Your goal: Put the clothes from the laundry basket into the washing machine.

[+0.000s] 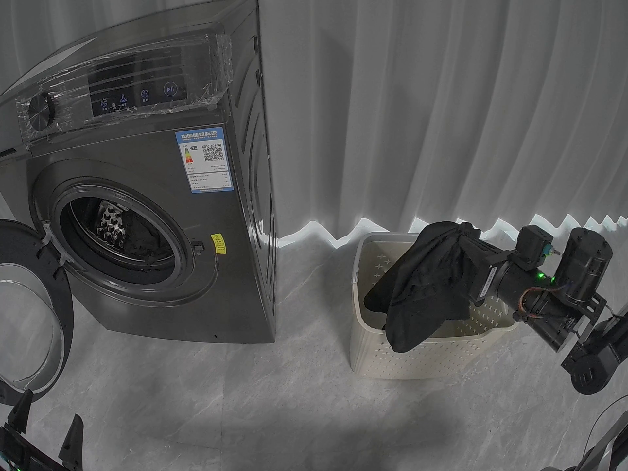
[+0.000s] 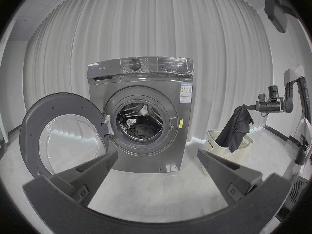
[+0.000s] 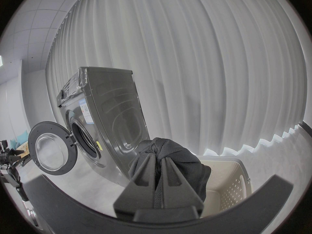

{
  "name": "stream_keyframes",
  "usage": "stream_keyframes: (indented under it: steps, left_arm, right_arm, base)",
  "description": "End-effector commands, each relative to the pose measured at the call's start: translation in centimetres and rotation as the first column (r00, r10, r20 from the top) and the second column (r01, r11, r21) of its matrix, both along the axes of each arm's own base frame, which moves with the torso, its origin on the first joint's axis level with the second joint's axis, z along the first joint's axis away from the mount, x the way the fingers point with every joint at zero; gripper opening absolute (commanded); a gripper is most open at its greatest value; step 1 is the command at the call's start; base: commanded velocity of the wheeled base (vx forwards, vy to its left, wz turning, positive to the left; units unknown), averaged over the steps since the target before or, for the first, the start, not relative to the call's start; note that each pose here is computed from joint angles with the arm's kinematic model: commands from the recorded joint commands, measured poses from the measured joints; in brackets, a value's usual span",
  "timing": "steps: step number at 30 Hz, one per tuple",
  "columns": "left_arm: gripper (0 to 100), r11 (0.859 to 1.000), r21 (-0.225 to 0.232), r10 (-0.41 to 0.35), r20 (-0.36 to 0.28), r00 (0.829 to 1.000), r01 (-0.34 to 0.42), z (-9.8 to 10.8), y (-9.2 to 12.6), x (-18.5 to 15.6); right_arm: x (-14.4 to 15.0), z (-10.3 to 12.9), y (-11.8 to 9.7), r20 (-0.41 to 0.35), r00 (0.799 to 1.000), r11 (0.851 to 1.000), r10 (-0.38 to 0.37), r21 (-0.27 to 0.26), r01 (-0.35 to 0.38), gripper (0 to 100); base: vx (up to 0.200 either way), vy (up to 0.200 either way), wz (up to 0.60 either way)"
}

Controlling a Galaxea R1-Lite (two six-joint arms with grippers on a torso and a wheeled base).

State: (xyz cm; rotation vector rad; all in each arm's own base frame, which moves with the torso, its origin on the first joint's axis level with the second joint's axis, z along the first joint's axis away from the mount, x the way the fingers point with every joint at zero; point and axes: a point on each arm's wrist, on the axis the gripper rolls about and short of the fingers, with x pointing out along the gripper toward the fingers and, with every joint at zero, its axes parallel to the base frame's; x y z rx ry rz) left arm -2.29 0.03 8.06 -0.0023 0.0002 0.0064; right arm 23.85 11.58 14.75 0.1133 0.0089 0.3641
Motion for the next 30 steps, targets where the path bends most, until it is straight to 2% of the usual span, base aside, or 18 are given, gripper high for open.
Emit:
stream_keyframes:
  steps: [1, 5, 11, 15, 25, 30]
  left_arm:
    - [100, 1.0, -0.001, 0.0, 0.0, 1.0, 0.0, -0.5, 0.0, 0.0]
    - [100, 1.0, 0.001, 0.001, 0.0, 1.0, -0.001, -0.5, 0.0, 0.0]
    - [100, 1.0, -0.001, 0.003, 0.0, 1.0, -0.003, -0.5, 0.0, 0.0]
    - [100, 1.0, -0.001, 0.0, 0.0, 1.0, 0.0, -0.5, 0.0, 0.0]
    - [100, 1.0, -0.002, 0.0, 0.0, 1.0, 0.0, -0.5, 0.0, 0.0]
    - [100, 1.0, -0.004, 0.0, 0.0, 1.0, 0.0, -0.5, 0.0, 0.0]
  right_arm:
    - [-1.1, 1.2, -0.5, 0.04, 0.999, 1.0, 0.002, 0.021, -0.003, 0]
    - [-1.6, 1.3, -0.7, 0.042, 0.999, 1.0, 0.004, 0.023, -0.005, 0]
    - [-2.3, 1.4, -0.9, 0.048, 0.999, 0.999, 0.018, 0.025, -0.019, 0]
    - [-3.6, 1.2, -0.9, 0.039, 0.998, 0.999, 0.044, 0.023, -0.045, 0]
    - [-3.7, 1.1, -0.6, 0.037, 0.998, 0.998, 0.059, 0.02, -0.06, 0]
    - [-4.3, 1.2, 0.3, 0.039, 0.993, 0.993, 0.11, 0.033, -0.111, 0]
  base:
    - [-0.2, 0.0, 0.0]
    - [-0.2, 0.0, 0.0]
    - [0.0, 0.0, 0.0]
    - [0.0, 0.2, 0.0]
    - [0.0, 0.2, 0.0]
    - [0.0, 0.2, 0.0]
